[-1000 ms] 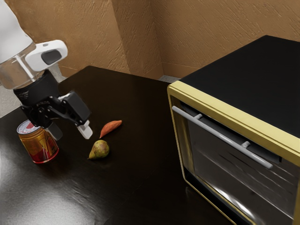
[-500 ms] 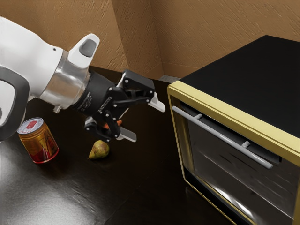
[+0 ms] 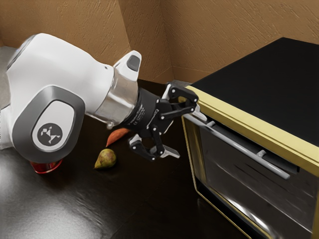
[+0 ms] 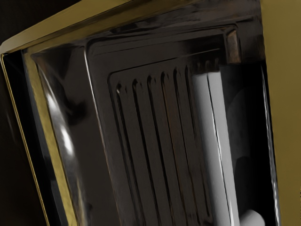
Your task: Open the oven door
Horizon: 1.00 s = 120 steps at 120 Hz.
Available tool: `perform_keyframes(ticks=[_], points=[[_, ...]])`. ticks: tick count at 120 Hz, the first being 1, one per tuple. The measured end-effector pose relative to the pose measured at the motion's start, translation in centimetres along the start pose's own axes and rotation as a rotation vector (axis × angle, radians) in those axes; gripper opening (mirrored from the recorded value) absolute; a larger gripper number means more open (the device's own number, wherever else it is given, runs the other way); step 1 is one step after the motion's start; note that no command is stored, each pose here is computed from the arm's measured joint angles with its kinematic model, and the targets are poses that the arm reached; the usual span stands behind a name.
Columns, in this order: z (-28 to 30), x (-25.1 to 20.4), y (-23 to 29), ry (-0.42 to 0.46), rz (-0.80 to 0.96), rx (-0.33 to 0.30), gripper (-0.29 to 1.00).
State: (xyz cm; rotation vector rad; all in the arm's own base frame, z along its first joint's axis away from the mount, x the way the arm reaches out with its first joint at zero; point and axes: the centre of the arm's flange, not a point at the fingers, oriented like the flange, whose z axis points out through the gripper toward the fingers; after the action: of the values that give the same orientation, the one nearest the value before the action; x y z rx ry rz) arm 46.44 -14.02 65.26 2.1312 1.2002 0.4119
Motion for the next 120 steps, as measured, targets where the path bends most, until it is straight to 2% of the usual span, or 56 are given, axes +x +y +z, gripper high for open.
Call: perform_keyframes(ticks=[27, 49, 65, 77, 81, 87, 93, 97, 103, 110, 114, 120], points=[[1.1, 0.9, -0.4, 0.015, -0.071, 0.002, 0.70], [1.8, 1.5, -2.3, 0.027, -0.117, 0.028, 0.70], [-1.2, -0.6, -6.8, 0.097, -0.145, 0.018, 0.70], [-2.4, -1.8, -13.4, 0.156, -0.230, 0.016, 0.70], [-3.0, -2.1, -15.8, 0.182, -0.256, 0.006, 0.69], [-5.0, -2.1, -18.9, 0.227, -0.305, -0.041, 0.69], [-7.2, -2.7, -20.6, 0.288, -0.337, -0.099, 0.69], [-8.0, -2.9, -21.0, 0.320, -0.347, -0.115, 0.69], [-11.8, -2.9, -15.9, 0.365, -0.268, -0.099, 0.69], [-19.0, -0.8, -4.1, 0.372, -0.138, -0.036, 0.69], [-20.7, 3.2, -0.5, 0.347, -0.126, 0.033, 0.70], [-19.3, 8.8, 0.5, 0.288, -0.137, 0.176, 0.70]])
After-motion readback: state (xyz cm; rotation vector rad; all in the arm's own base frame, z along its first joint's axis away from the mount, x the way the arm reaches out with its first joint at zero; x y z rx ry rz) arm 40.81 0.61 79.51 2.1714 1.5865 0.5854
